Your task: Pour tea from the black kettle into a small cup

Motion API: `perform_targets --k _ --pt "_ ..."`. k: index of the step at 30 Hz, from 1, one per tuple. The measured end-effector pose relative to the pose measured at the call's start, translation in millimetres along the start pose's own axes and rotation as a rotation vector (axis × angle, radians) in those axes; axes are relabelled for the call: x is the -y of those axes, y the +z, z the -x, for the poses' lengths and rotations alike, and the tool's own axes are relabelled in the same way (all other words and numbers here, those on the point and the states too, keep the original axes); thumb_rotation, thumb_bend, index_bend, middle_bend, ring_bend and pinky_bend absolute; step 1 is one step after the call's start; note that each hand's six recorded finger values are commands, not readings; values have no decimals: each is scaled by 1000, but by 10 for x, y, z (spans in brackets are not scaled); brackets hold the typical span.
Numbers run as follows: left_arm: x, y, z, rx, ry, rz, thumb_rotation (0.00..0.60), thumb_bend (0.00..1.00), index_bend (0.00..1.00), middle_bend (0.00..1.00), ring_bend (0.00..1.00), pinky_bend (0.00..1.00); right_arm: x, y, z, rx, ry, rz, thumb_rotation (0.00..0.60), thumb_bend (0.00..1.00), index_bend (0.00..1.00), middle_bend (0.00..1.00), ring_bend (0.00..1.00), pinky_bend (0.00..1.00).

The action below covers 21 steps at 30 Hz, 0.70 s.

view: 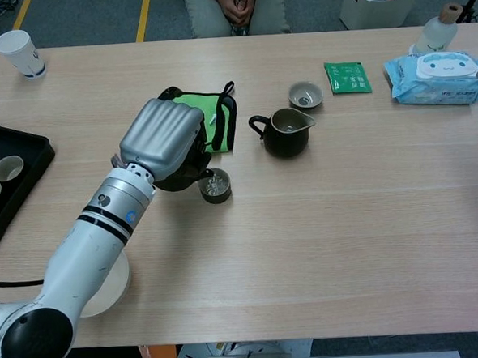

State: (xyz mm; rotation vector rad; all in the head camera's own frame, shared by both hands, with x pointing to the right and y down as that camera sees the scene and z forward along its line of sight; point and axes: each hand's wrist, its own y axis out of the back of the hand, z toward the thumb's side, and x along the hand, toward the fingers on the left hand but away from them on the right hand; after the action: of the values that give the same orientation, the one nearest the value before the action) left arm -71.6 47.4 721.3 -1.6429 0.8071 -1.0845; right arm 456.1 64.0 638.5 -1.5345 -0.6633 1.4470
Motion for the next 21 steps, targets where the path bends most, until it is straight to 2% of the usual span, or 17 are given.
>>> perform_targets --k 10,21 --pt "-18 -38 -1 -11 -48 154 600 380 1000 1000 936 142 -9 1 6 6 1 4 600 200 101 188 99 196" --pt "-204 -281 57 -28 -48 344 600 380 1000 1000 921 142 -29 28 3 2 -1 9 600 200 101 188 98 196"
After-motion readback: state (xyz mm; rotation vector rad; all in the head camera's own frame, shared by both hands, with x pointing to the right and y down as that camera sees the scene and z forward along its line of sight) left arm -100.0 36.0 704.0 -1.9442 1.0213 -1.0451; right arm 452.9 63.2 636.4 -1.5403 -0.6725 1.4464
